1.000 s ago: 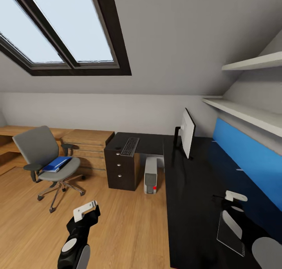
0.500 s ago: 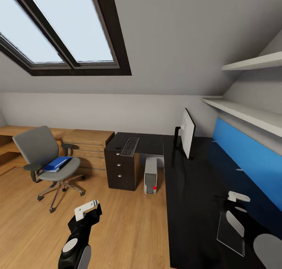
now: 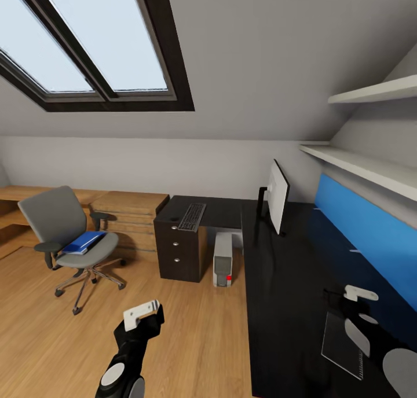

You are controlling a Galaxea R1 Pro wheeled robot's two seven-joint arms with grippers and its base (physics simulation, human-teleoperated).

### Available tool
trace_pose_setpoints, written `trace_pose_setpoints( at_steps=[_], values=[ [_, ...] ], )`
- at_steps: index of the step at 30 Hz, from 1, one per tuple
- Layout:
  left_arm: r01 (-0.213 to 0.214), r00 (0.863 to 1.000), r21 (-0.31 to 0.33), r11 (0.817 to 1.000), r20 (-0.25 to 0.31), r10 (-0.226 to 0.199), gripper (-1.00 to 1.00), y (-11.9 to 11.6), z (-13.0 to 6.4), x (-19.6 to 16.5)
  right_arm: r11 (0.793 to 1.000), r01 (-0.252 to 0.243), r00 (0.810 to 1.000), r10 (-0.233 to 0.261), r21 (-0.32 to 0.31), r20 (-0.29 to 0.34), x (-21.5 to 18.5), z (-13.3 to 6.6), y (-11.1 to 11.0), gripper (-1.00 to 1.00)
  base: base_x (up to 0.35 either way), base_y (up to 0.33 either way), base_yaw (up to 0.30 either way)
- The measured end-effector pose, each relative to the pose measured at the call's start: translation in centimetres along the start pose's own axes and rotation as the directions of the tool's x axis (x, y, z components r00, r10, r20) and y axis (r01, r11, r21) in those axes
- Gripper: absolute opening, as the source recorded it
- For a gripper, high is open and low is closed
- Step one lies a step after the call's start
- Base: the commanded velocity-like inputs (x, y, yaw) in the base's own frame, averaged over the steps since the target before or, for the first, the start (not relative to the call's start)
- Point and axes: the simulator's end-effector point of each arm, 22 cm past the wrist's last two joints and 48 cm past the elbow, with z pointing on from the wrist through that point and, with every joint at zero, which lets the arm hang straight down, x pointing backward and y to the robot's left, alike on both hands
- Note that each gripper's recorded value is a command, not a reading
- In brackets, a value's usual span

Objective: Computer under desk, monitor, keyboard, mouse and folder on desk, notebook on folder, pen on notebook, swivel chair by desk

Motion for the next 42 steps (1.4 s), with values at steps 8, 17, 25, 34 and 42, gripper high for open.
trace_pose_setpoints(
  at_steps=[8, 17, 25, 34, 42],
  values=[
    [-0.016, 0.997, -0.002, 1.000, -0.081, 0.016, 1.00, 0.3, 0.5, 2.3, 1.000, -0.004, 1.000, 0.004, 0.000, -0.030, 0.5, 0.8, -0.2, 1.00, 0.000, 0.000, 0.000],
    [-0.002, 0.995, 0.001, 1.000, -0.096, 0.002, 1.00, 0.3, 1.0, 3.1, 0.997, -0.074, 0.988, 0.079, 0.037, -0.133, 1.2, 1.8, -1.6, 1.00, 0.000, 0.000, 0.000],
    [0.000, 0.995, 0.000, 1.000, -0.097, 0.000, 1.00, 0.4, 1.5, 3.6, 0.995, -0.099, 0.993, 0.100, 0.023, -0.064, 0.2, 2.5, -0.7, 1.00, 0.000, 0.000, 0.000],
    [0.000, 0.995, -0.001, 1.000, -0.097, 0.000, 1.00, 0.5, 2.1, 4.3, 0.994, -0.108, 0.994, 0.107, -0.014, -0.016, -0.3, 3.1, 0.3, 1.00, 0.000, 0.000, -0.206],
    [0.000, 0.995, 0.000, 1.000, -0.096, 0.000, 1.00, 0.5, 2.3, 4.5, 0.994, -0.103, 0.995, 0.103, -0.041, -0.014, -0.1, 3.3, 0.9, 1.00, 0.000, 0.000, -0.107]
  ],
)
